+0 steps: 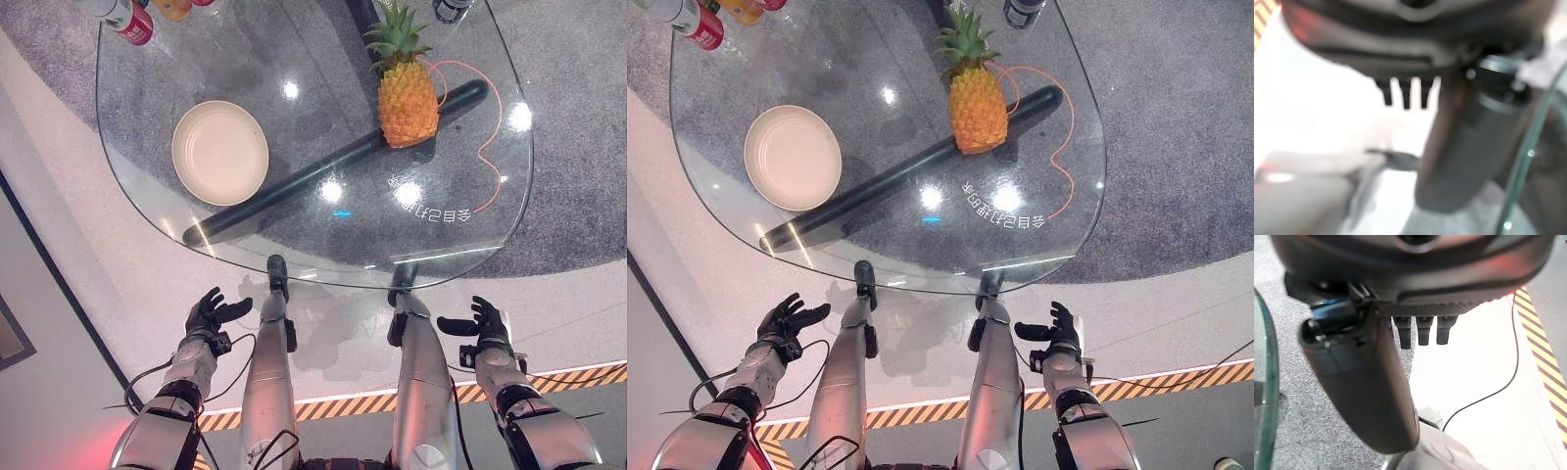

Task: Pick up the fruit to the plate

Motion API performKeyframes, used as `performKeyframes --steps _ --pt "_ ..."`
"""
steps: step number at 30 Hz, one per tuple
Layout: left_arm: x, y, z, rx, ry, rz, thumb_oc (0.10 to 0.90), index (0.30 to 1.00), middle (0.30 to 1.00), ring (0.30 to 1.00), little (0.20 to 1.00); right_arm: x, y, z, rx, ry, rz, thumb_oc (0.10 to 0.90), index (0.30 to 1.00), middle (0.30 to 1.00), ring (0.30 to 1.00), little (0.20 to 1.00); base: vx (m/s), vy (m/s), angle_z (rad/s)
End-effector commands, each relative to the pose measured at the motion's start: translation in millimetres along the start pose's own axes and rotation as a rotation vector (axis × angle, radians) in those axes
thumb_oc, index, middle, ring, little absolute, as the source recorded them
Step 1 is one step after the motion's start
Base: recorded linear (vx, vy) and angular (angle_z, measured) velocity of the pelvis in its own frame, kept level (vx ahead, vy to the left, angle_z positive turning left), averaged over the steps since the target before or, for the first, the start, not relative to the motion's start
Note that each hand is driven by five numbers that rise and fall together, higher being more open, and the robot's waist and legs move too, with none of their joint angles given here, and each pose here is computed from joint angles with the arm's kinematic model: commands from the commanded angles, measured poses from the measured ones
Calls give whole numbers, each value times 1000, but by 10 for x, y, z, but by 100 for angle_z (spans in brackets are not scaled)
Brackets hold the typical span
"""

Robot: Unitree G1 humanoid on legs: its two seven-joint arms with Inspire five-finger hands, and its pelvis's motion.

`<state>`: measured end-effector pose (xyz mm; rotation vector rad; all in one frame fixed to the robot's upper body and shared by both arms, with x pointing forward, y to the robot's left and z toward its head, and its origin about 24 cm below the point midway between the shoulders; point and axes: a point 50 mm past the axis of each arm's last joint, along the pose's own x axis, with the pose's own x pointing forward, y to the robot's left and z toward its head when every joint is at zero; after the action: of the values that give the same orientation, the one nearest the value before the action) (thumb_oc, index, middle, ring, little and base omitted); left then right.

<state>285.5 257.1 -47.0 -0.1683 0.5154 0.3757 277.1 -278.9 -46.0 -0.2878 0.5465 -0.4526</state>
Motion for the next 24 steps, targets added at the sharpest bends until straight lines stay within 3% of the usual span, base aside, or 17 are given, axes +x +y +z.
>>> performKeyframes --steps 1,8,16,24 --pt "-43 277 -126 38 28 94 800 900 900 900 900 -21 -177 -144 32 32 -78 800 900 900 900 900 0 0 0" --pt "-45 269 -138 74 32 58 800 900 900 900 900 16 -307 -100 73 50 -142 800 900 900 900 900 0 0 0" --pt "-48 379 -114 122 41 56 800 900 900 900 900 62 -907 1 245 49 -407 800 900 900 900 900 10 -29 1" --pt "-62 458 -108 181 47 40 800 900 900 900 900 43 -1524 541 487 -138 -688 800 900 900 900 900 14 -49 3"
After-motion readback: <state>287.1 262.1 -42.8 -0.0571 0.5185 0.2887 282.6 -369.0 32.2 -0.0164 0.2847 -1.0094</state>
